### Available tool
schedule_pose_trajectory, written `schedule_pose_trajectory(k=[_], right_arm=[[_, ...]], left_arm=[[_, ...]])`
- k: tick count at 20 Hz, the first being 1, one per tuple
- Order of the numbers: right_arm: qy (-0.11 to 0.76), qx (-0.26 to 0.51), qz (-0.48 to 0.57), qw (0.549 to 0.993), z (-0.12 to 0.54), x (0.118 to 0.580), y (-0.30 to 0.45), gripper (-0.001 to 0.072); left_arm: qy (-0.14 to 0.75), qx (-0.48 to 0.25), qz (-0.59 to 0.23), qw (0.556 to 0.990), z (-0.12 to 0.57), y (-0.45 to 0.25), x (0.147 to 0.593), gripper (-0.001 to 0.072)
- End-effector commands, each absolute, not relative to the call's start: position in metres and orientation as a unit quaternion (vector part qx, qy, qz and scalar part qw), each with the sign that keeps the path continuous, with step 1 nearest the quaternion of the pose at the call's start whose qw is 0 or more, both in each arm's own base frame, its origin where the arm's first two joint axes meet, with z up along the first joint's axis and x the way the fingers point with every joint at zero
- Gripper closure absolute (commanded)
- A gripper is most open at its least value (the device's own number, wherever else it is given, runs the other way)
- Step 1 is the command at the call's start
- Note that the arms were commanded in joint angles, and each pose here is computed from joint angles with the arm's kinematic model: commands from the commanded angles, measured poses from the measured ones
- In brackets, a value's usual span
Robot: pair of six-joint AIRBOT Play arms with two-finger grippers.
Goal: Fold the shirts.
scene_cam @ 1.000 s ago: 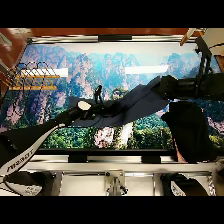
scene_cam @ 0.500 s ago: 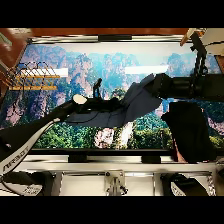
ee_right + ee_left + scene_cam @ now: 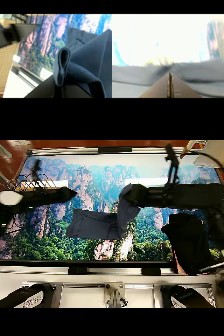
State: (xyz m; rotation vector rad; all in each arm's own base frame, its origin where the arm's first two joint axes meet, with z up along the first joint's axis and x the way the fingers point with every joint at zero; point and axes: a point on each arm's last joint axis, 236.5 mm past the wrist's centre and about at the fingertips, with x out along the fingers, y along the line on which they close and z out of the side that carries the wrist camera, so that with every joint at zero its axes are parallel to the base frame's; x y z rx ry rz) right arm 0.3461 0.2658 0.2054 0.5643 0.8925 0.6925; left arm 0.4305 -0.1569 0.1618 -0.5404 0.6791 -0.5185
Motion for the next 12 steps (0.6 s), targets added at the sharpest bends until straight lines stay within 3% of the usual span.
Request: schedule_pose_trajectory(k=[1, 7, 12], right_arm=[[0.421, 0.267, 0.335, 0.8, 0.172, 0.362, 0.32, 0.0636], [0.462, 0.302, 0.328, 0.767, 0.085, 0.369, 0.408, 0.0636], [0.487, 0.297, 0.336, 0.749, 0.053, 0.371, 0.451, 0.0635]], left_arm=[[0.258, -0.253, -0.191, 0.913, 0.219, -0.078, 0.41, 0.0677], [0.219, -0.238, -0.143, 0.935, 0.261, -0.024, 0.36, 0.0676], [0.22, -0.235, -0.14, 0.936, 0.263, -0.022, 0.353, 0.0676]])
